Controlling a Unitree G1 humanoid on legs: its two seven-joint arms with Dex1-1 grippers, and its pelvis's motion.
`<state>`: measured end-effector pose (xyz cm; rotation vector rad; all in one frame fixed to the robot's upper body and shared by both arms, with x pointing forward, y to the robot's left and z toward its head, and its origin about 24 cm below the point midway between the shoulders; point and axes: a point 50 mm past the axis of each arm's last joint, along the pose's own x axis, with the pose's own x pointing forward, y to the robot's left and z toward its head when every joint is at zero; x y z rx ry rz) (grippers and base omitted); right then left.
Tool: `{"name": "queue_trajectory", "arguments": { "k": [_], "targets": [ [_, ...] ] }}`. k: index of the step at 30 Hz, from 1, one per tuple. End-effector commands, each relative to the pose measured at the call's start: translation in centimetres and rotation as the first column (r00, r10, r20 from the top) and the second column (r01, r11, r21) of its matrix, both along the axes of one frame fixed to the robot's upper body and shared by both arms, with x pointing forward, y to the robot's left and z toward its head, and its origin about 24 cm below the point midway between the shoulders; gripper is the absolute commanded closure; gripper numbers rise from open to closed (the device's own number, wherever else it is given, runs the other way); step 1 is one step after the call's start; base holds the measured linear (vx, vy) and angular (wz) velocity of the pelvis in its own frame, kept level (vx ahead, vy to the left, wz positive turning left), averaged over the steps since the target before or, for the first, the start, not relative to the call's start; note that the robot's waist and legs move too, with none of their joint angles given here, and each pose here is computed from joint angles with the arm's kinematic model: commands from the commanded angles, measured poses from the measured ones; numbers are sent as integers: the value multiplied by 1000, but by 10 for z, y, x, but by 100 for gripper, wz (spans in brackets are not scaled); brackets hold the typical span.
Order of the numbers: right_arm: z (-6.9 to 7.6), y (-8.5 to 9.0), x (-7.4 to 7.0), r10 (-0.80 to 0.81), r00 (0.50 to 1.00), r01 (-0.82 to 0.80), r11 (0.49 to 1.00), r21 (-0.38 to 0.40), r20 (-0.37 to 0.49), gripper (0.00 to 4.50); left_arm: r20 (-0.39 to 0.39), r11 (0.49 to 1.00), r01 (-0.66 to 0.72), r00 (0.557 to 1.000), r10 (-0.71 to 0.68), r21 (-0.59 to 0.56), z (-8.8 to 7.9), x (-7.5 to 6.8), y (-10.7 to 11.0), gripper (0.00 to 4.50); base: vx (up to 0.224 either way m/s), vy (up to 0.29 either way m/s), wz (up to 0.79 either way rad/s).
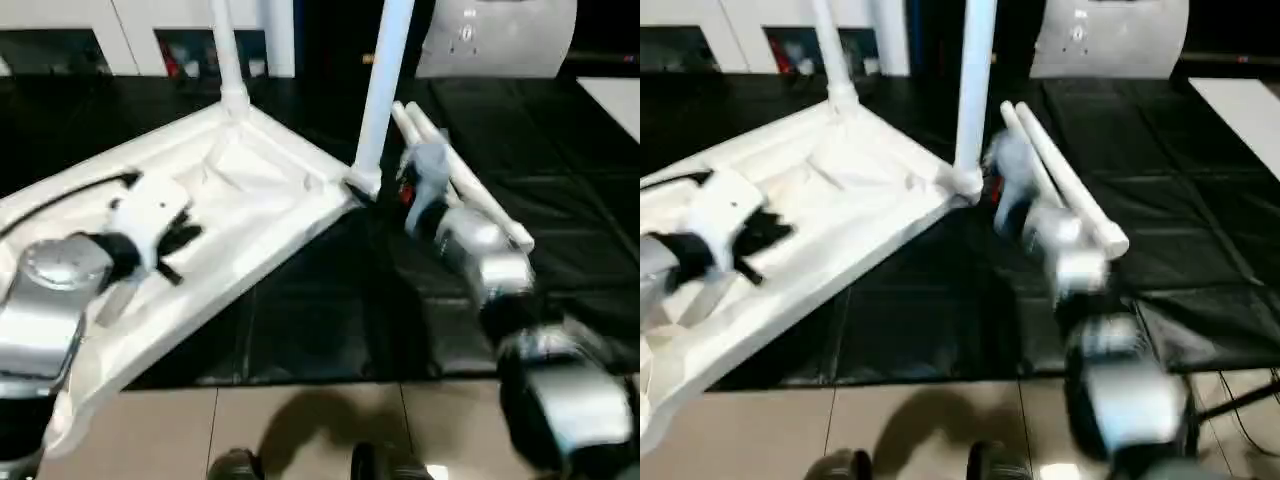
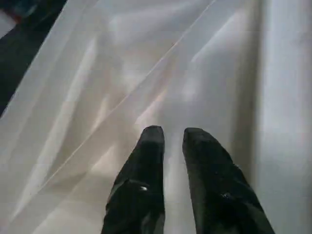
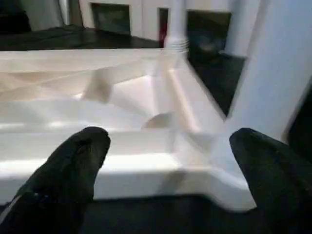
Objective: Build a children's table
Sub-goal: Rotate table base
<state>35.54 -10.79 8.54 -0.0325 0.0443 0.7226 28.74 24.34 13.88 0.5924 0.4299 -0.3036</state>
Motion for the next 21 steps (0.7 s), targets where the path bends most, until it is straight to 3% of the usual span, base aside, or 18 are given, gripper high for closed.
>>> {"name": "queue_trajectory", "arguments": {
  "k": [1, 5, 10, 14, 15, 17, 21],
  "targets": [
    [-6, 10, -13, 16, 999, -17, 1000, -5, -42, 0, -6, 998, -52, 999, 52, 46, -2, 1, 10, 404, 0, 0, 0],
    [-19, 24, -27, 20, 995, -22, 999, -26, -100, 0, -9, 978, -147, 989, 150, 149, -8, 1, 31, 427, 0, 0, 0],
    [-22, 34, -30, 20, 993, -28, 998, -64, -117, 0, -24, 942, -202, 976, 217, 269, -16, 1, 53, 448, 0, 0, 0],
    [-26, 44, -28, 2, 989, -16, 996, -89, -148, 0, -159, 961, -143, 970, 183, 236, -39, -2, 54, 448, 0, 0, 0],
    [-26, 44, -27, 1, 989, -15, 996, -90, -149, 0, -164, 962, -140, 970, 181, 234, -40, -2, 54, 448, 0, 0, 0],
    [-36, 51, -25, -29, 982, 3, 991, -135, -186, 0, -271, 986, -37, 959, 81, 163, -52, -5, 44, 448, 0, 0, 0],
    [-43, 53, -23, -48, 977, 12, 985, -173, -208, 0, -312, 996, 58, 950, -35, 66, -50, -4, 29, 448, 0, 0, 0]
  ]
}}
